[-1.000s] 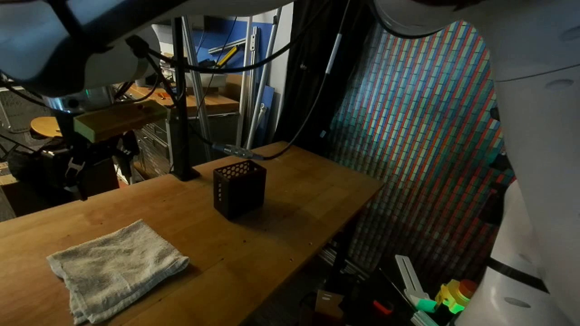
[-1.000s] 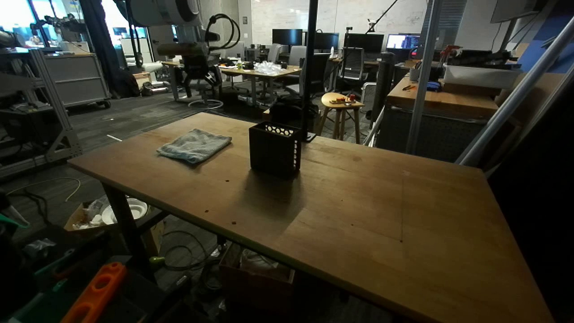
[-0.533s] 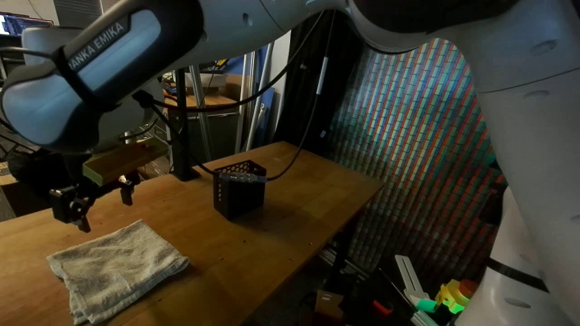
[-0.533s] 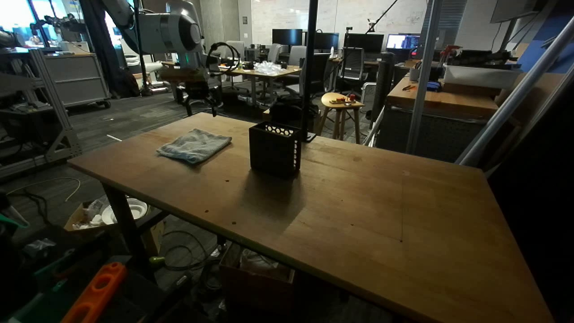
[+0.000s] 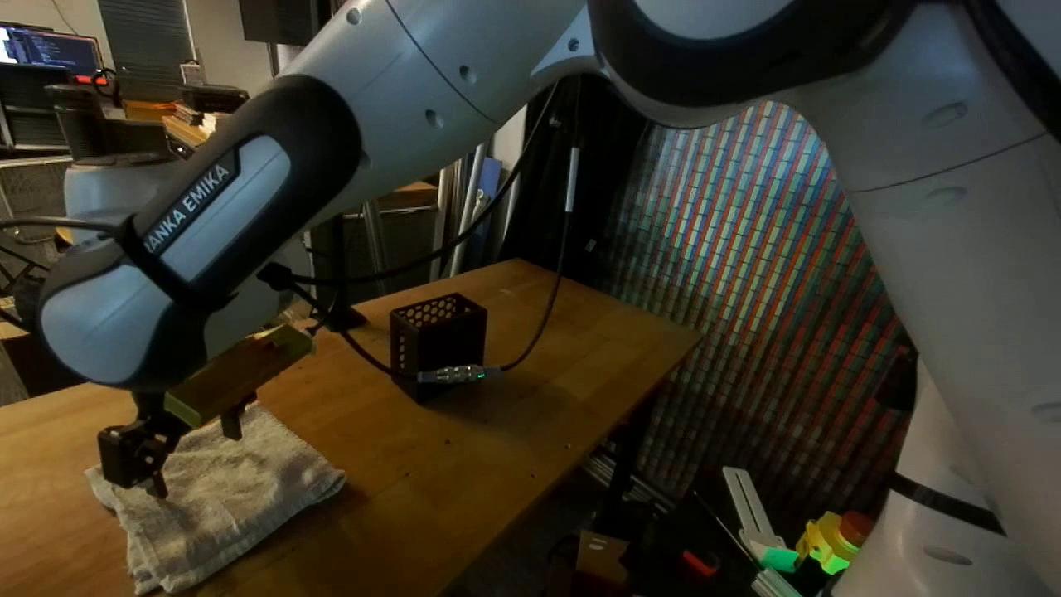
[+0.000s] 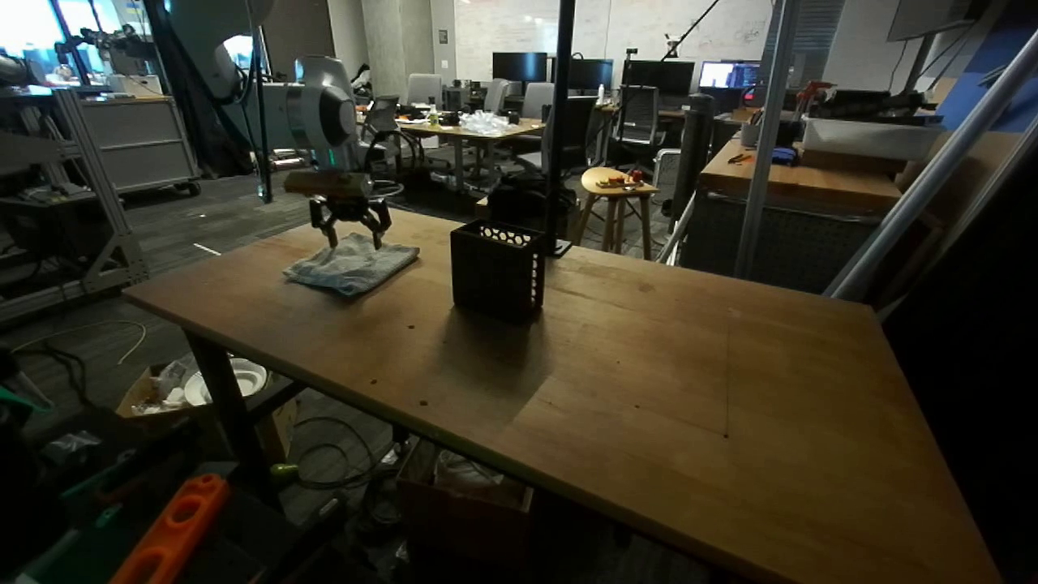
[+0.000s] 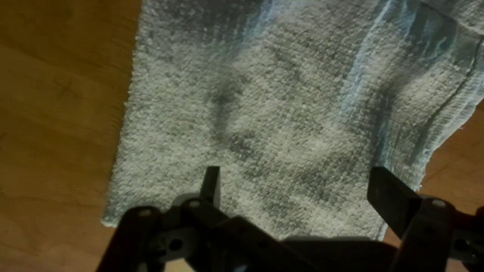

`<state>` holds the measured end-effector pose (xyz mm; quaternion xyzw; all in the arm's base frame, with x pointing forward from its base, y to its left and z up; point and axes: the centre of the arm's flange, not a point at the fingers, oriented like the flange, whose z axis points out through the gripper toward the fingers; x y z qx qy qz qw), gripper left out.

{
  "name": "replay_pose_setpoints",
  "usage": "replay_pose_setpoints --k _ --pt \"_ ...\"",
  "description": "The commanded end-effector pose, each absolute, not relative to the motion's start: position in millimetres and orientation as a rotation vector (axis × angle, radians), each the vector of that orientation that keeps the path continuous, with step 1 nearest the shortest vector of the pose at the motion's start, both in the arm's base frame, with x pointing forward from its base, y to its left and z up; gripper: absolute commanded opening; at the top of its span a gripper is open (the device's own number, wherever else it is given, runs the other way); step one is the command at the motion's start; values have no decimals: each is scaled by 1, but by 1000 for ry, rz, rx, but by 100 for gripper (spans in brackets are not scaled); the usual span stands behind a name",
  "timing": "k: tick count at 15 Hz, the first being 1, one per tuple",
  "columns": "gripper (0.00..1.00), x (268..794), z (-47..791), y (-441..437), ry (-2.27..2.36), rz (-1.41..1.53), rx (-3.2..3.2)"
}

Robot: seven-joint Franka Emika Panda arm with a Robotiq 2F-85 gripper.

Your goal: Pick up the cloth and put it in the box

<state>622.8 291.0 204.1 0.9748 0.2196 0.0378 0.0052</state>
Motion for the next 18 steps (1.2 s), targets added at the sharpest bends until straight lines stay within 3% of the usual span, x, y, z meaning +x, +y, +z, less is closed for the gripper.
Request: replay_pose_setpoints --k 1,5,6,8,16,18 --pt "100 618 178 303 720 151 3070" --pt "100 606 156 312 733 150 3075" --pt "75 601 154 315 734 147 3077" --pt "66 595 154 320 741 144 3080" --pt "5 571 194 349 784 167 3121" --pt "0 568 212 355 795 169 3128"
